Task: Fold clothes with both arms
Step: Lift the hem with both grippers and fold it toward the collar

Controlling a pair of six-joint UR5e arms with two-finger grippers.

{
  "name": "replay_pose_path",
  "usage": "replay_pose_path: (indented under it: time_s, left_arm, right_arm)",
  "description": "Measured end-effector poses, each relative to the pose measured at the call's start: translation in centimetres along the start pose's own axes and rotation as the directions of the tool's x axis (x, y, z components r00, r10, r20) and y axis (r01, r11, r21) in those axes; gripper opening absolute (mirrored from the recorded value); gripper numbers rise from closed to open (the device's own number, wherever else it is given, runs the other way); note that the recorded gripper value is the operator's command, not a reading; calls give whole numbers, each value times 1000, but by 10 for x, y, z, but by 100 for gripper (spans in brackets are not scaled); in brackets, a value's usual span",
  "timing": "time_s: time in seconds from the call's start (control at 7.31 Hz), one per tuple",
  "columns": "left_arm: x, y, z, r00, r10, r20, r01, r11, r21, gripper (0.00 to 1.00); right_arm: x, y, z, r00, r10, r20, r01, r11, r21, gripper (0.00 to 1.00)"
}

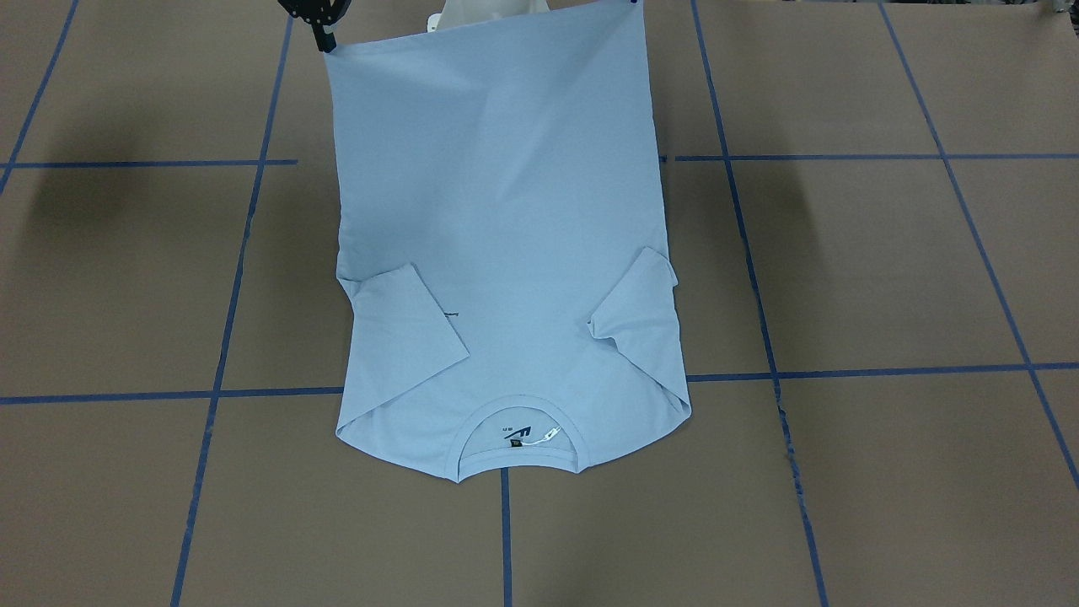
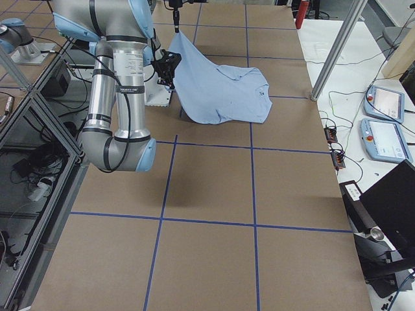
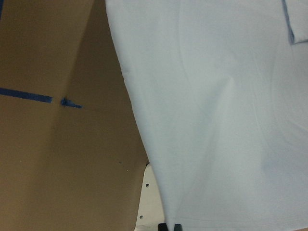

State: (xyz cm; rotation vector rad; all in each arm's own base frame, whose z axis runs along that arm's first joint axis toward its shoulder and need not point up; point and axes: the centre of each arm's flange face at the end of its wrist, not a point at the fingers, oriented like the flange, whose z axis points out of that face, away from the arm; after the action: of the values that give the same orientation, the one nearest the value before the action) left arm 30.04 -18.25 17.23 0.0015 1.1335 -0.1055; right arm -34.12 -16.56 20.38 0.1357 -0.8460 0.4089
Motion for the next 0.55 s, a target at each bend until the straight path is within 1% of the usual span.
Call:
replay_pose_path:
  time_s: [0.14,0.27,0.41,0.55]
  left_arm:
    - [6,-32,0,997,72,15,-72,995,70,0]
    - [12,-75,4,991,125,55,-131,983,130,0]
    - [16,-122,10,982,156,108,-173,970,171,0]
    - [17,-171,21,970,169,173,-203,958,203,0]
  right_arm:
    - [-19,-30,3,999,-32,3,32,999,15,0]
    - [-38,-64,11,999,-43,-5,44,999,28,0]
    - [-54,-97,22,999,-46,-24,47,998,45,0]
    - [-71,-130,39,997,-54,-56,58,996,74,0]
